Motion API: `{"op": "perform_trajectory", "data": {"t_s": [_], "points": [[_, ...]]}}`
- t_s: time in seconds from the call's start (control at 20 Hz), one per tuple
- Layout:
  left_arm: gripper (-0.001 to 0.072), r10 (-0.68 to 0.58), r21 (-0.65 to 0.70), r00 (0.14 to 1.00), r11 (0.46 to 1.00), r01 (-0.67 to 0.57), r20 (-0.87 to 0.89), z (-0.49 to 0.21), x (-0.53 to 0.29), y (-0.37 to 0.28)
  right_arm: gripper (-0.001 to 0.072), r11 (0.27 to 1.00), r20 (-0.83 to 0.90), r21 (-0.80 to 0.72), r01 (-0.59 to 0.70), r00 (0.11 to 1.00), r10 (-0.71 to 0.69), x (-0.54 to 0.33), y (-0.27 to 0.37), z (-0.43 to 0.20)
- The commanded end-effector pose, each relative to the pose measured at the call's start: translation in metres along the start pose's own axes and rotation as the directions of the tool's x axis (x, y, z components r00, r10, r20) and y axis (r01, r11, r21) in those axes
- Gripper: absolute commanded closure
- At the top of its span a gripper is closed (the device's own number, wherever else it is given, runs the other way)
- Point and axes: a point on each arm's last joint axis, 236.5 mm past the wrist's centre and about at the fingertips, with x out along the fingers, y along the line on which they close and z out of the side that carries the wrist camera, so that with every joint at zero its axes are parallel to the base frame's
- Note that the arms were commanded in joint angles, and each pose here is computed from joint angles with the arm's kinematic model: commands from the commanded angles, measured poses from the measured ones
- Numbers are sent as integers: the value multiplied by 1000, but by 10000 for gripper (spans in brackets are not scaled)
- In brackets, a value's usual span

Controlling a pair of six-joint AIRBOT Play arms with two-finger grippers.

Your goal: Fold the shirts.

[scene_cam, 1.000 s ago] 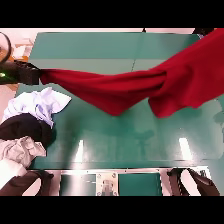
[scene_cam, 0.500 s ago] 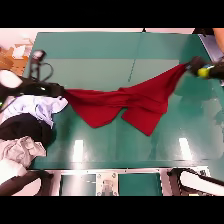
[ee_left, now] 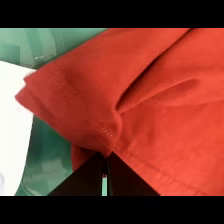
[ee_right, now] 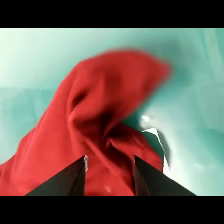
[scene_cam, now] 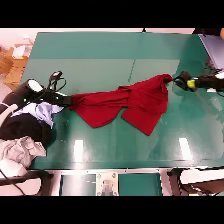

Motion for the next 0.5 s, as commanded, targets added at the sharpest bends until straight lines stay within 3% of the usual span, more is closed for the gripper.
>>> {"op": "perform_trajectory", "data": {"t_s": [0.0, 0.1, 0.2, 0.45], "points": [[685, -3, -5, 1000, 1000, 3, -8, -2, 4, 1, 355, 998, -90, 54, -18, 996, 23, -38, -11, -29], [686, -5, -6, 1000, 1000, 5, -9, -2, 4, 0, 352, 996, -169, 86, -10, 985, 24, -30, -13, -79], [685, -10, -8, 1000, 1000, 10, -14, -3, 4, -1, 279, 995, -275, 97, -1, 961, 28, -15, -11, -132], [685, -24, -8, 999, 1000, 23, -43, -10, 4, -4, 283, 999, -436, 48, -8, 899, 28, 7, 9, -206]]}}
